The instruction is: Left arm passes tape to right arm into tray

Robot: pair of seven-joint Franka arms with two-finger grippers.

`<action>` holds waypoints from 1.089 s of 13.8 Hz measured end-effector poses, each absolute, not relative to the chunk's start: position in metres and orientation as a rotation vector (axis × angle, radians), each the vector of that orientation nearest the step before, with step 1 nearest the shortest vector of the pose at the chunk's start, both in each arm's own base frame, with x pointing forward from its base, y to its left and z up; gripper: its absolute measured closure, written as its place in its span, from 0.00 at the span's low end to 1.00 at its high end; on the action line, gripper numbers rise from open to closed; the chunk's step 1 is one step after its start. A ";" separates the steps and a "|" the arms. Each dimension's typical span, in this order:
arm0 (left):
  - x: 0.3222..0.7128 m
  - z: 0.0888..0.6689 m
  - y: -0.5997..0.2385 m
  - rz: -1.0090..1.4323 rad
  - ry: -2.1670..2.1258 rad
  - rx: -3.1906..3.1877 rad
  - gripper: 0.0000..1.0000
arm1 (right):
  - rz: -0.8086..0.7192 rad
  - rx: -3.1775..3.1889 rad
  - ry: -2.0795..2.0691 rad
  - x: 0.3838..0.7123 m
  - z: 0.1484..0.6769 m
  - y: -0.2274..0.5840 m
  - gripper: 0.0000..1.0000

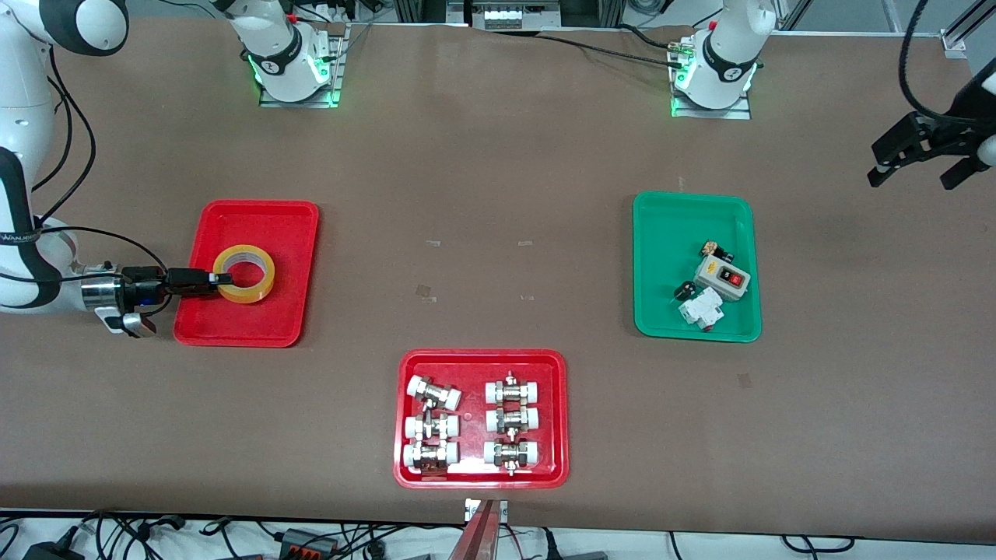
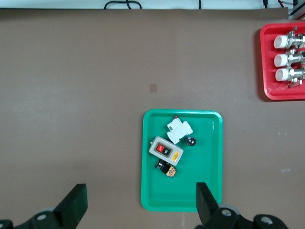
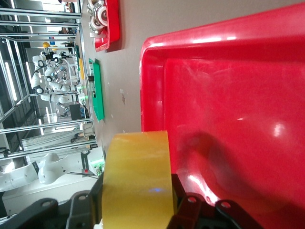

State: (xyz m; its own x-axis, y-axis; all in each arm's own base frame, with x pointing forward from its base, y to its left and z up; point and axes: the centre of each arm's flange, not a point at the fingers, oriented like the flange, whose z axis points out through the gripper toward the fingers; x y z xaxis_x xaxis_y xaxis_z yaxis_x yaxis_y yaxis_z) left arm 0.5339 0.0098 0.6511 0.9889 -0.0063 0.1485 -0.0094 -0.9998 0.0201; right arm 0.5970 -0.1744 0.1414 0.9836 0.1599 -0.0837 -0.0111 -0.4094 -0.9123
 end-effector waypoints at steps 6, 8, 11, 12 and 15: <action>0.593 0.630 0.002 0.129 -0.026 3.123 0.00 | 0.179 -1.984 -0.118 0.596 0.130 -0.172 0.12; 0.594 0.627 -0.001 0.110 -0.032 3.121 0.00 | 0.166 -1.994 -0.123 0.599 0.132 -0.174 0.00; 0.581 0.636 0.001 0.108 -0.027 3.121 0.00 | 0.150 -2.016 -0.143 0.606 0.139 -0.176 0.00; 0.574 0.639 0.002 0.112 -0.026 3.121 0.00 | 0.145 -2.031 -0.151 0.608 0.141 -0.178 0.00; 0.561 0.645 0.002 0.119 -0.026 3.121 0.00 | 0.122 -2.078 -0.168 0.615 0.149 -0.180 0.00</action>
State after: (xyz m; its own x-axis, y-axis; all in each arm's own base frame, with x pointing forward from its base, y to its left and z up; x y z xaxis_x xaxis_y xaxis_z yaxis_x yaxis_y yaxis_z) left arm 0.5614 0.0021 0.6452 0.9970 -0.0157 0.0764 -0.0171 -0.9997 0.0173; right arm 0.6153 -0.1803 0.1495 0.9853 0.1703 -0.0169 0.0688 -0.4849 -0.8719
